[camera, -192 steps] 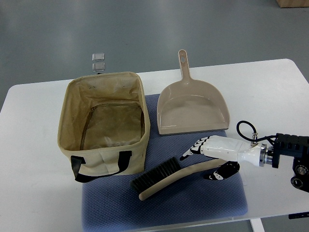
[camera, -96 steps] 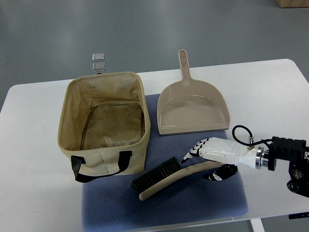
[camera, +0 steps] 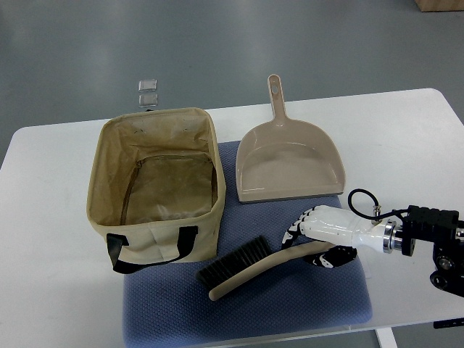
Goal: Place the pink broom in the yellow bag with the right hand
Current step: 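Close the right hand around the brush handle and lift it, then raise the brush with the right hand above the dustpan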
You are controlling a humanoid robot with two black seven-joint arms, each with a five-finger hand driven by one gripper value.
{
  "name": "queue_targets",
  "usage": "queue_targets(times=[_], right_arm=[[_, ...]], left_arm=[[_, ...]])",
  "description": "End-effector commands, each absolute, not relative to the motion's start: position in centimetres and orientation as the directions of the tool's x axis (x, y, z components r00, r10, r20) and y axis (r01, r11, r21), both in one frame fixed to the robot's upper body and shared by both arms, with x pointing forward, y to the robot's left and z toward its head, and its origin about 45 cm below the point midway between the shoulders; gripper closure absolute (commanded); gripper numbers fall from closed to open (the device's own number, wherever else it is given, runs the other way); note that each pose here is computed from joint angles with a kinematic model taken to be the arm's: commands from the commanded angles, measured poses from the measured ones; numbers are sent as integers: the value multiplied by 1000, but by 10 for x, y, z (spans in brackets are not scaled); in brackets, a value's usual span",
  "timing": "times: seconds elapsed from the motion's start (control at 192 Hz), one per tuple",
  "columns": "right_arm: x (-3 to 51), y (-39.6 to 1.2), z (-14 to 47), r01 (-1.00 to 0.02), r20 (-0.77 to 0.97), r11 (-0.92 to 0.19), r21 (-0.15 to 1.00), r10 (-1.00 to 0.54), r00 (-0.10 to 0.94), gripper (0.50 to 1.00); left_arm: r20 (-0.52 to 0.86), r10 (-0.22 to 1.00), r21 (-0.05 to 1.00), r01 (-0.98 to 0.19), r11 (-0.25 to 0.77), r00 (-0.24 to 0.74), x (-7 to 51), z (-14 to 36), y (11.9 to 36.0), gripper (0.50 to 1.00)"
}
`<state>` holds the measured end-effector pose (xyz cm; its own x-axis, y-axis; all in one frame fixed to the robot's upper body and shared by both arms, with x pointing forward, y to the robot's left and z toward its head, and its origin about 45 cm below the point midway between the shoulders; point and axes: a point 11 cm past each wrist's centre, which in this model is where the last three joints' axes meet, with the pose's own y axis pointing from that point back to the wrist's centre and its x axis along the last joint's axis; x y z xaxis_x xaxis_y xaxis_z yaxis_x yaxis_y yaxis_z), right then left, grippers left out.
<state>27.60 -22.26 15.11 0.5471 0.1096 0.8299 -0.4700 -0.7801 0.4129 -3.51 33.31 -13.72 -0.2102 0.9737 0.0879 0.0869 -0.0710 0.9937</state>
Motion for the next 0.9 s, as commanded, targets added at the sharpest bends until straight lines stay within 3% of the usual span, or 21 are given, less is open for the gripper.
queue_targets(times=[0.0, 0.094, 0.214, 0.892], right_arm=[[277, -223, 151, -474, 831, -777, 414, 109, 546, 881], [278, -225, 151, -482, 834, -774, 411, 105, 542, 904], [280, -226, 151, -495, 843, -772, 399, 96, 529, 1000], [325, -253, 204, -673, 919, -710, 207, -95, 382, 1000]], left_arm=[[88, 974, 994, 87, -71, -210, -35, -137, 333, 500], [88, 974, 994, 86, -71, -210, -35, -137, 333, 500], [88, 974, 994, 87, -71, -210, -35, -137, 333, 500], [88, 974, 994, 86, -71, -210, -35, -137, 333, 500]])
